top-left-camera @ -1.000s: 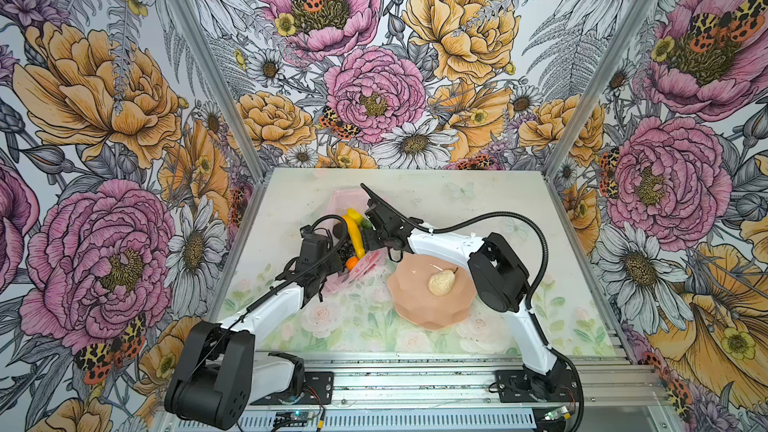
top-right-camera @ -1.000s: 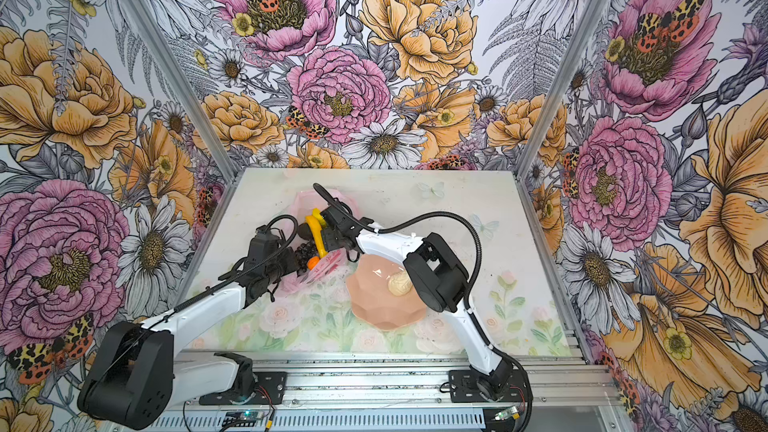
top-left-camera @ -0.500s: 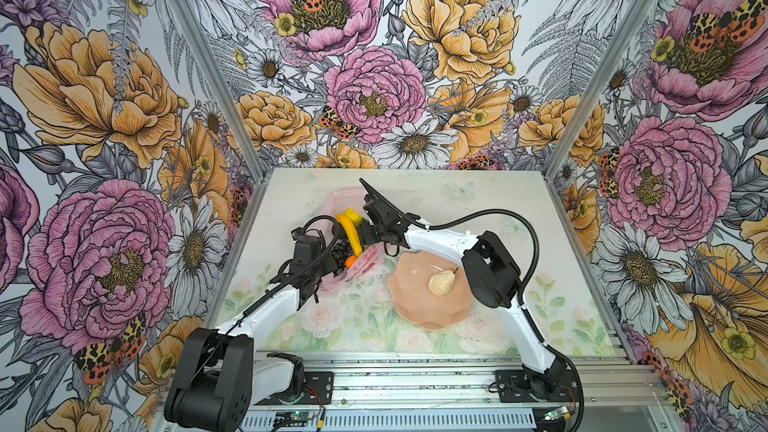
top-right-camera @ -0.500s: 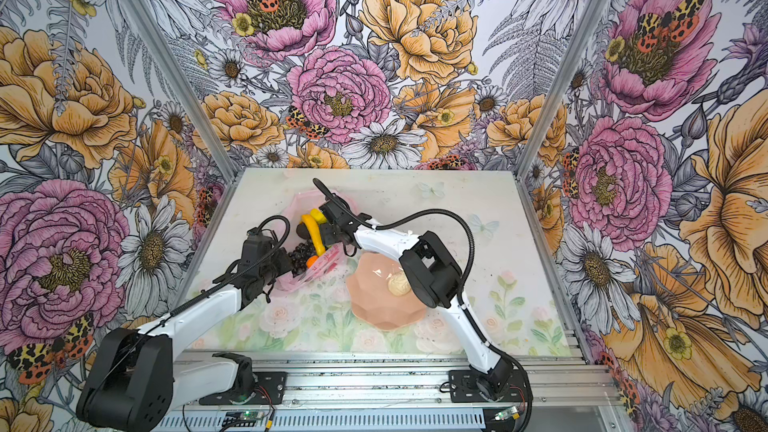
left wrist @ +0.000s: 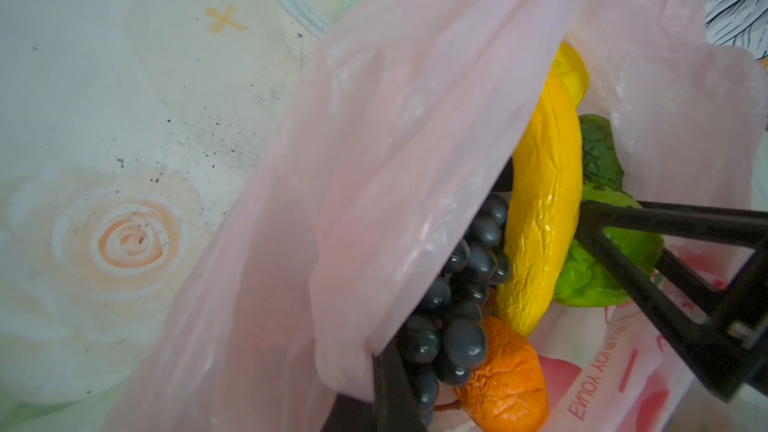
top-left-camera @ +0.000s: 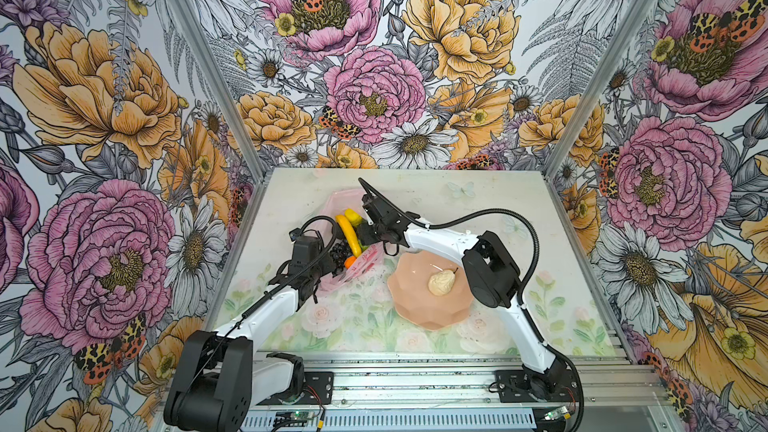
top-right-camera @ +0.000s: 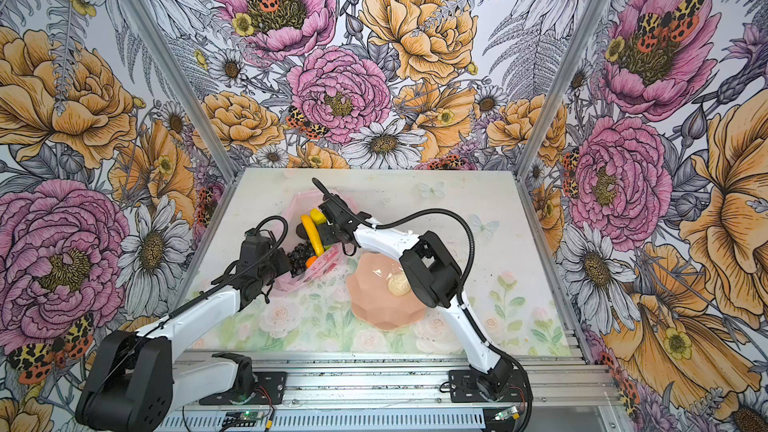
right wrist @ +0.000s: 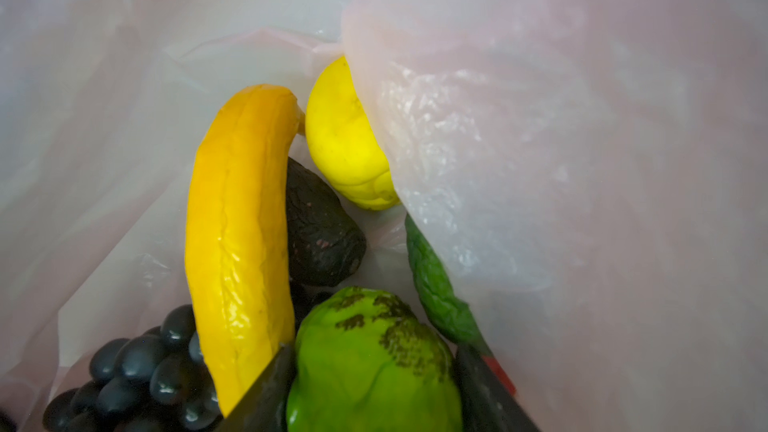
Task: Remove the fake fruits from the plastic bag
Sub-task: 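Close the right gripper on the green fruit inside the bag, then lift the green fruit out of the bag with the right gripper over the bowl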
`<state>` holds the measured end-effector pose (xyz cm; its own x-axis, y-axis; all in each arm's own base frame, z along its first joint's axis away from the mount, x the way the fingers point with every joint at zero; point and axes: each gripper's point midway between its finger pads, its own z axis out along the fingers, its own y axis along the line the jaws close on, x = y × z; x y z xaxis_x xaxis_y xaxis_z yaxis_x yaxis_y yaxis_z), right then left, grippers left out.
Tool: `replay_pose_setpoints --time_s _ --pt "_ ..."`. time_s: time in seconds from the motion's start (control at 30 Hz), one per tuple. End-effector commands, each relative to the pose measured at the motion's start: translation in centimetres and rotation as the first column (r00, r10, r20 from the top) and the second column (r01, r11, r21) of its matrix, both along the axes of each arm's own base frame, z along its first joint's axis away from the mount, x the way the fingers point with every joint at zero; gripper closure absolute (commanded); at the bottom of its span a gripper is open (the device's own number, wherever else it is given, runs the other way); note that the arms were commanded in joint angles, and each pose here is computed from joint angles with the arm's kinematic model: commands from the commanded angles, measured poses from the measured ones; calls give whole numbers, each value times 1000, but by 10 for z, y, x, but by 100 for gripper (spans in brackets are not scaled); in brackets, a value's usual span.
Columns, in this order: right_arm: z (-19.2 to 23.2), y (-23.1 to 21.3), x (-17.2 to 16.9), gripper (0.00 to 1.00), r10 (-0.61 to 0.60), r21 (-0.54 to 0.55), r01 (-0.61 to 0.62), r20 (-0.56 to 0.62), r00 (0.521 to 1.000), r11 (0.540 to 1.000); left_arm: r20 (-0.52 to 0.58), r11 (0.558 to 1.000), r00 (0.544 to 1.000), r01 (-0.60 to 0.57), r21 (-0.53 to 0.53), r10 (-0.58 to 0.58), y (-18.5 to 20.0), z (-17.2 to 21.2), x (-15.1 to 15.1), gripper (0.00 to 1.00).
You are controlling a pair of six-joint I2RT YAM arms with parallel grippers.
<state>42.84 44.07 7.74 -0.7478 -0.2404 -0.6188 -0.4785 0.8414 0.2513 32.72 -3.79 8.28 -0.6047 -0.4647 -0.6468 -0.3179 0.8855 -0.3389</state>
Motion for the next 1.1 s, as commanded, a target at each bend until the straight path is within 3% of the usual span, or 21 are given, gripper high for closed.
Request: replay_pose_setpoints --time_s 0.0,0.67,1.07 --pt "61 8 2 46 9 92 -16 76 997 996 -4 1000 1000 4 -18 -4 -1 -2 1 100" --pt "125 -21 -18 48 -28 167 1 163 986 986 -6 1000 1000 5 -13 -5 -1 -3 2 100" --pt "113 -86 -91 48 -46 77 36 145 988 996 -3 1000 1000 2 -12 -2 1 -2 2 100"
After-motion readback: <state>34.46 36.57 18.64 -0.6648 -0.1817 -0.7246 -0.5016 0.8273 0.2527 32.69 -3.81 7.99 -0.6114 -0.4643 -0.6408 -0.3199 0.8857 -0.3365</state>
